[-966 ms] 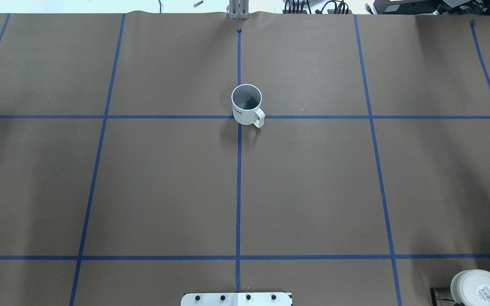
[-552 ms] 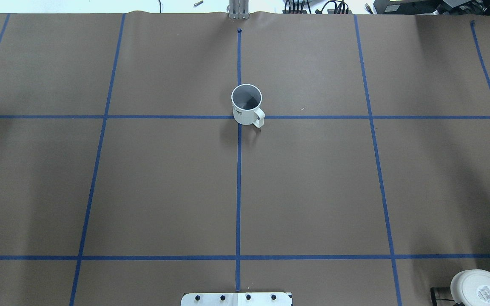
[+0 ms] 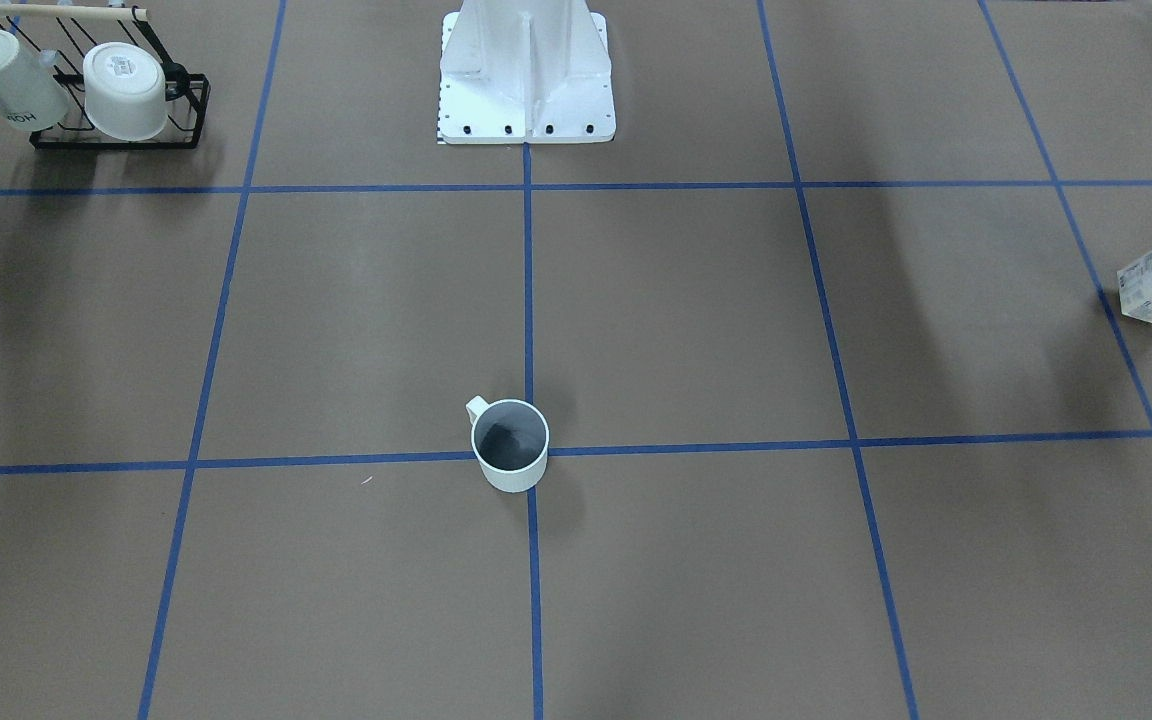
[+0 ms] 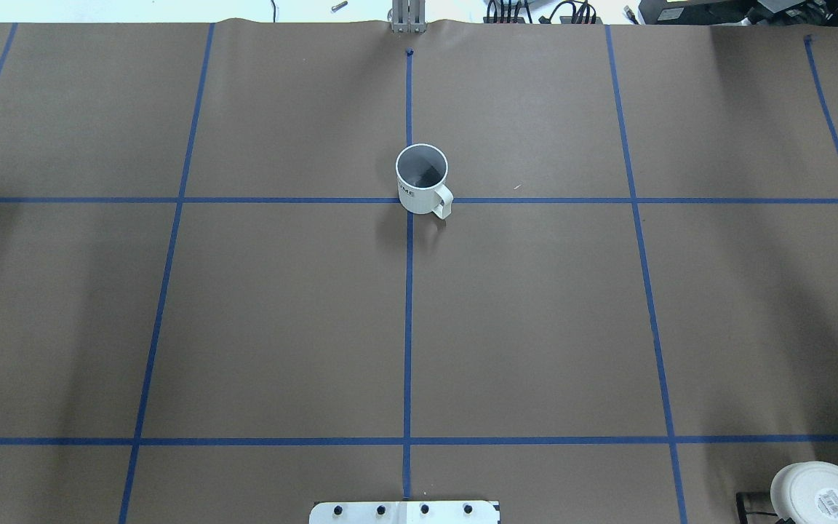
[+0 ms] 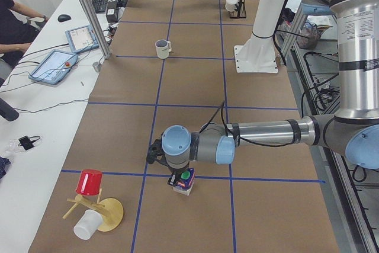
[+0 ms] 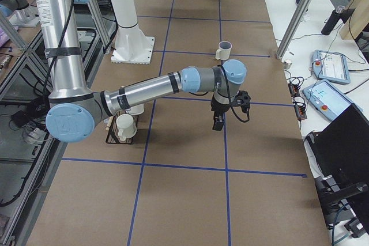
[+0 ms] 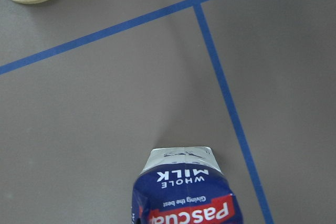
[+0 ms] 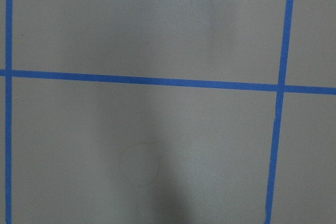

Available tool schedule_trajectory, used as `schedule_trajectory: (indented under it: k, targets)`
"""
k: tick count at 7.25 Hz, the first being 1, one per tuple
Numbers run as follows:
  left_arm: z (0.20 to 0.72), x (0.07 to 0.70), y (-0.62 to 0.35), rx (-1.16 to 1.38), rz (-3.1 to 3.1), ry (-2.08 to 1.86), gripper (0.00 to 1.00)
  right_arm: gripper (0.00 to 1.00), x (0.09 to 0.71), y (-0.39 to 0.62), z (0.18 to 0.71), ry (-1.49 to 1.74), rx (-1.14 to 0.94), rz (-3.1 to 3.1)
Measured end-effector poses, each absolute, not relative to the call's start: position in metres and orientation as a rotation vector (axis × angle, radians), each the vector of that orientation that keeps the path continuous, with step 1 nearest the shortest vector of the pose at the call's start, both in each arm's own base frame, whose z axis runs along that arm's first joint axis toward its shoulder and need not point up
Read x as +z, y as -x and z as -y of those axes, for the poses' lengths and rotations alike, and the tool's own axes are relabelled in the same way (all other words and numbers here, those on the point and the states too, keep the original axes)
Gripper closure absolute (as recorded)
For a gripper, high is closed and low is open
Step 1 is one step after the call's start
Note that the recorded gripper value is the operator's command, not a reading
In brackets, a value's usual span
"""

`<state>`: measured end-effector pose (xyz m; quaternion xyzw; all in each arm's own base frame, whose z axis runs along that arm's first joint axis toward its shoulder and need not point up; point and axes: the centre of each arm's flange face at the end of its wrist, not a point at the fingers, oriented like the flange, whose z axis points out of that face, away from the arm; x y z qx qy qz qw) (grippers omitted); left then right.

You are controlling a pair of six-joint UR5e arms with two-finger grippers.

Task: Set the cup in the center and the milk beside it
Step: 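Carry the milk carton with the left gripper toward the white mug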

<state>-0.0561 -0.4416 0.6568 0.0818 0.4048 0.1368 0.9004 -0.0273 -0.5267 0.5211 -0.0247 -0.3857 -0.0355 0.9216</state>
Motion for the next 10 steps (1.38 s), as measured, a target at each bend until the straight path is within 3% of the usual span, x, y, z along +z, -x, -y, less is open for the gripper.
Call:
schedule_trajectory:
  k: [4, 6, 10]
  targets:
    - [0.553, 0.478, 0.037, 0.128, -0.846, -0.088, 1.0, 0.0, 0.525, 0.027, 0.523, 0.058, -0.07, 0.792]
    - [0.599, 0.38, -0.057, -0.01, -0.865, -0.003, 1.0, 0.0, 0.532, 0.025, 0.52, 0.066, -0.068, 0.789]
    - [0.615, 0.242, -0.235, -0.153, -0.88, 0.115, 1.0, 0.0, 0.541, 0.019, 0.517, 0.073, -0.058, 0.779]
